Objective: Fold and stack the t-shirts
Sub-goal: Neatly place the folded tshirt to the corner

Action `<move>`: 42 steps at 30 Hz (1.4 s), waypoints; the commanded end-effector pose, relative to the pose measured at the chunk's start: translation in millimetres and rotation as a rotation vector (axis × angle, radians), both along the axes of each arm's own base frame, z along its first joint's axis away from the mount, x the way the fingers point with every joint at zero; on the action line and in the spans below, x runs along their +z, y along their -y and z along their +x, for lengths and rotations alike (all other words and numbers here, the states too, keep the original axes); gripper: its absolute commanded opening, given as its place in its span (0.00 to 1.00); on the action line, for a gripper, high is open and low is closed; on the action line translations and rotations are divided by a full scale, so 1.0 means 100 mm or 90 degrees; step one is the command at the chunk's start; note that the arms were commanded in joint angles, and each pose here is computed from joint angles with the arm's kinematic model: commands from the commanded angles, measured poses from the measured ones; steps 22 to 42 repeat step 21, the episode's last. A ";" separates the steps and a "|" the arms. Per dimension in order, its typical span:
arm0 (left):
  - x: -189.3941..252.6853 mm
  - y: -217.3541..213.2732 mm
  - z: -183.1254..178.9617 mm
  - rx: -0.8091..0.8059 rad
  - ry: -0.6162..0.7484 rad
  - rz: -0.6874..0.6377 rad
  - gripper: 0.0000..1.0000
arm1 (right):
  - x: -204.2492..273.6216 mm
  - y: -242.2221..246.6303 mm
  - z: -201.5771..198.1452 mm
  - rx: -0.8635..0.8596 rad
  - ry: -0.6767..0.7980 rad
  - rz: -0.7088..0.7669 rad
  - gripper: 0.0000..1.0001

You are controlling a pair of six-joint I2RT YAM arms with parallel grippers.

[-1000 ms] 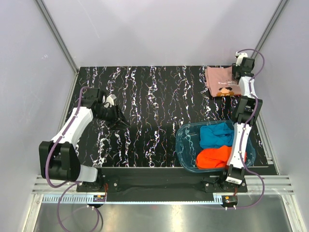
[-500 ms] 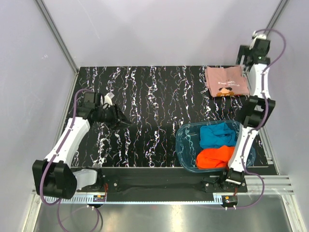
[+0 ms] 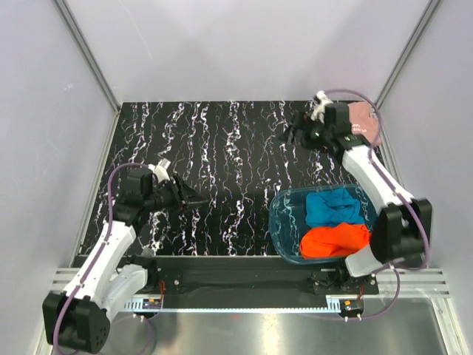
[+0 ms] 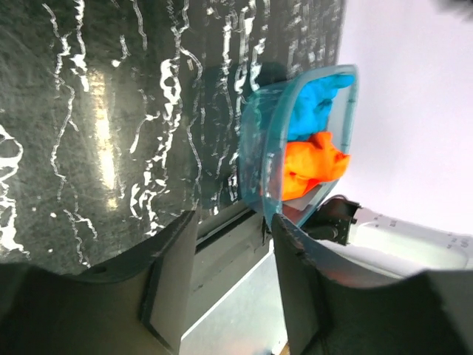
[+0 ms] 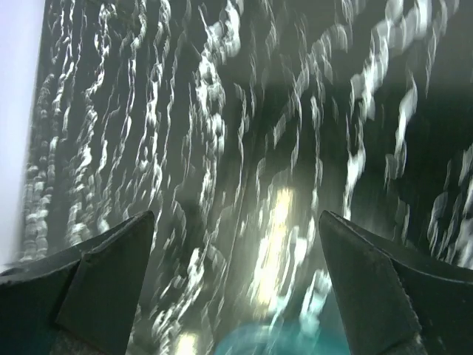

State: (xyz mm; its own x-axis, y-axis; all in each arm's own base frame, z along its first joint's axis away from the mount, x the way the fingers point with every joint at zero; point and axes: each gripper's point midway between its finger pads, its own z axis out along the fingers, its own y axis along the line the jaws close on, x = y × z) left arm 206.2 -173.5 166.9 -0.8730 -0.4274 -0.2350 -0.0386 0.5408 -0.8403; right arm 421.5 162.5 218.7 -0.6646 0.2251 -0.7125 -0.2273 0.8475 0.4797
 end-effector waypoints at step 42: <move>0.38 -0.01 -0.37 0.050 0.177 -0.146 0.65 | 0.03 0.70 -2.25 -0.251 -0.036 0.184 1.00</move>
